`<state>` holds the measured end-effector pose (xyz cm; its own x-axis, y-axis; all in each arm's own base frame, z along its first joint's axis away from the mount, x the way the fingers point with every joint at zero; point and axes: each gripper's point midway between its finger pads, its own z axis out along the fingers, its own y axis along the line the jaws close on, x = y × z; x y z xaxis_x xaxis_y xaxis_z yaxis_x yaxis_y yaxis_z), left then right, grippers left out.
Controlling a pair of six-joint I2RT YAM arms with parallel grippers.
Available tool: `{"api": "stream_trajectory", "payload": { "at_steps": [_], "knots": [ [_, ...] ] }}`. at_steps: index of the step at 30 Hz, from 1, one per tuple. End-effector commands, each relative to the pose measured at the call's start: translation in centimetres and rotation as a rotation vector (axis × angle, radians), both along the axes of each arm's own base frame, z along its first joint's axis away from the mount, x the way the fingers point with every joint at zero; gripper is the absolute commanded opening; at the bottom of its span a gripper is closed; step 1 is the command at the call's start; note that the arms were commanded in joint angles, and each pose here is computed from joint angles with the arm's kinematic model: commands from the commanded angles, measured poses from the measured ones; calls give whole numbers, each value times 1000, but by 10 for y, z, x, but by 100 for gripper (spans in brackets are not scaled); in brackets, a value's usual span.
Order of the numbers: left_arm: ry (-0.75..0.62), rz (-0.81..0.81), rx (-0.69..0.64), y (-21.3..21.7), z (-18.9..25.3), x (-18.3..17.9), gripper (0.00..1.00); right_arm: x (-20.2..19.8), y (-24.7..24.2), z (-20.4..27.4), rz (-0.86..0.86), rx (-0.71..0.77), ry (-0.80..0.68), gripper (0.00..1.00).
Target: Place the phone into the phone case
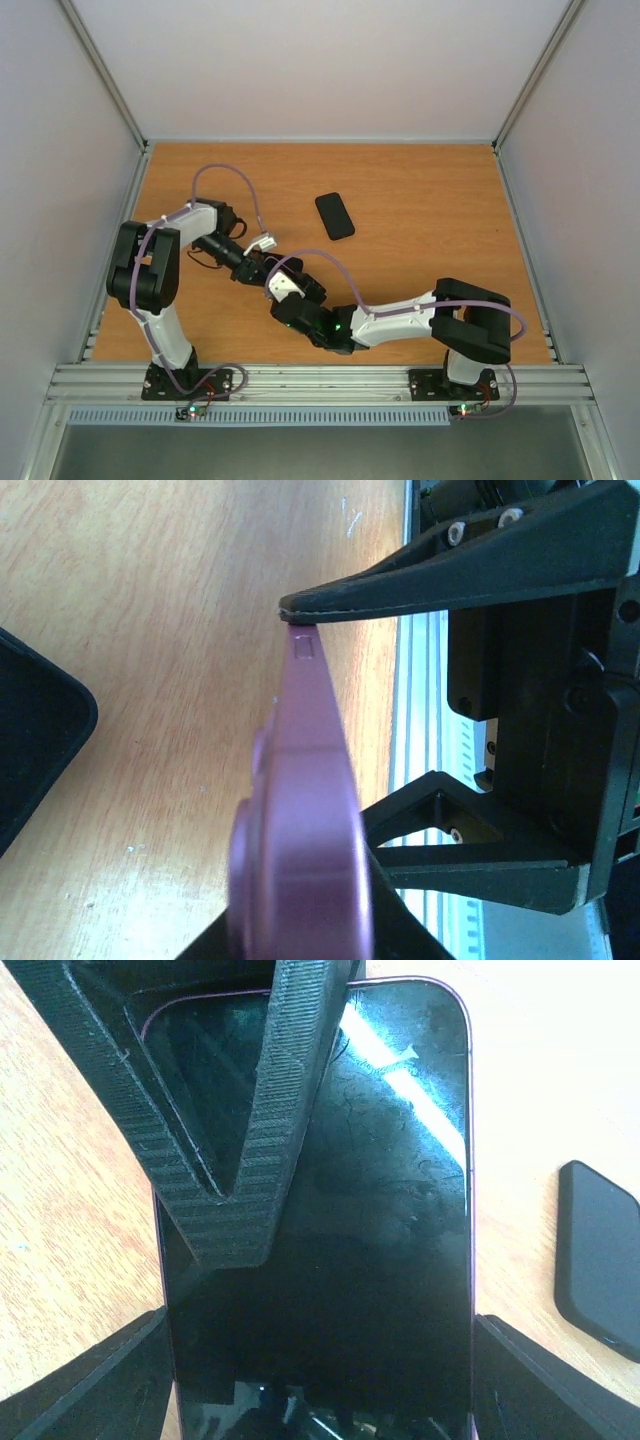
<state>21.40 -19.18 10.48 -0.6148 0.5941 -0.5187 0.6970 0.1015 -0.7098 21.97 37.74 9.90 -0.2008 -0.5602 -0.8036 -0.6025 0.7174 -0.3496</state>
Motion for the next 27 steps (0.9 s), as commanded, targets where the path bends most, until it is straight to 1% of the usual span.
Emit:
{"api": "stream_trajectory", "payload": {
  "at_steps": [1, 2, 3, 6, 8, 9, 12, 15, 20, 21, 23, 25, 27],
  "knots": [
    [46, 7, -55, -9, 20, -11, 8, 12, -4, 34, -71, 155, -65, 43],
    [40, 15, -48, -9, 18, -10, 7, 11, -8, 39, -77, 179, -69, 55],
    [22, 25, -41, -9, 16, -7, 6, 10, -12, 43, -81, 203, -70, 62],
    [-41, 54, -24, -9, 10, 1, 5, 6, -28, 63, -94, 301, -83, 77],
    [-51, 95, 2, -8, 7, 5, 5, 1, -36, 70, -78, 368, -66, 96],
    [-70, 103, -2, -8, 10, 5, 5, -3, -37, 72, -61, 407, -42, 98],
    [-93, 121, -15, -9, 15, 5, 5, -11, -39, 67, 4, 477, 42, 98],
    [-129, 132, -37, -10, 18, 4, 8, -17, -37, 58, 24, 500, 106, 98],
    [-228, 152, -77, -10, 30, 0, 8, -16, -41, 43, -10, 566, 198, 97],
    [-250, 155, -84, -10, 33, -1, 8, -15, -47, 41, -34, 597, 210, 96],
    [-272, 162, -89, -9, 36, -3, 8, -11, -66, 42, -81, 705, 219, 92],
    [-275, 164, -96, -9, 40, -5, 8, -11, -85, 50, -71, 852, 222, 90],
    [-268, 155, -112, -10, 42, -8, 8, -15, -97, 55, -55, 944, 222, 88]
  ]
}}
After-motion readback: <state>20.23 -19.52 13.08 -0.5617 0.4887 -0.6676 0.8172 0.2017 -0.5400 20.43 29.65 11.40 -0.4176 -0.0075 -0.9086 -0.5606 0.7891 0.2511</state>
